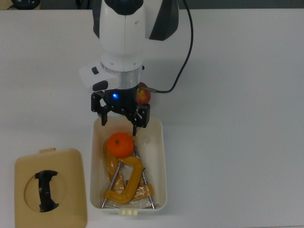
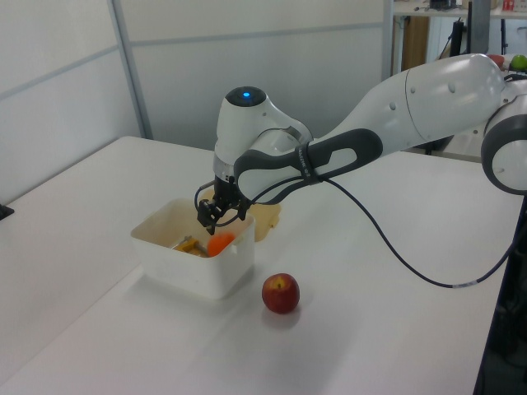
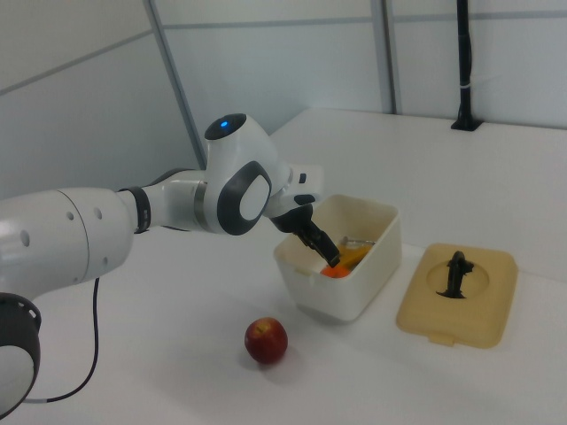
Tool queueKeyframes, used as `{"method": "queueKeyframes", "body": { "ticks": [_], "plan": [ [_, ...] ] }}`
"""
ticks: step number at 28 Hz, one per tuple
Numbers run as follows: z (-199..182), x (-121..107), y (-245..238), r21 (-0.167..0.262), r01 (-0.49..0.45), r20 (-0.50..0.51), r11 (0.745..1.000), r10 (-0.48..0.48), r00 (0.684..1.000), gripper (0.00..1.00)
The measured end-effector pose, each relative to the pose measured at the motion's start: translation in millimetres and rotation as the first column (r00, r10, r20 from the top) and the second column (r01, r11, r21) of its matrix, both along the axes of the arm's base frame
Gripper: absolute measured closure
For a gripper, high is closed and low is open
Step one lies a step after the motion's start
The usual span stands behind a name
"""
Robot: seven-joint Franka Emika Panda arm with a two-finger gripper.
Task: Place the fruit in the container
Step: 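Carry the tangerine over the white container and release it inside, then move the open gripper down onto the red apple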
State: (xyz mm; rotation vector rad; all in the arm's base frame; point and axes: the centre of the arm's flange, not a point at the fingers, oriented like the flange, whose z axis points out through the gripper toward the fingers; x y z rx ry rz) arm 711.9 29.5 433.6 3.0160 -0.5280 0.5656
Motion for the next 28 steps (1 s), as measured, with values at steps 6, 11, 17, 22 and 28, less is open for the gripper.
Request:
{"method": "queueKeyframes", "body": {
  "ticks": [6, 11, 17, 22, 28],
  "plan": [
    [18.5, 1.7, -1.6, 0.001, 0.003, 0.031, 1.000, -0.003, 1.000, 0.00],
    [21.9, -8.6, 3.8, -0.010, -0.015, -0.052, 1.000, 0.015, 0.999, 0.00],
    [10.9, -29.3, 29.6, -0.016, -0.094, -0.222, 0.995, 0.088, 0.971, 0.00],
    [1.8, -53.3, 46.6, -0.011, -0.136, -0.283, 0.991, 0.127, 0.951, 0.00],
    [-16.3, -84.9, 54.3, -0.012, -0.188, -0.346, 0.982, 0.172, 0.922, 0.00]
  ]
}}
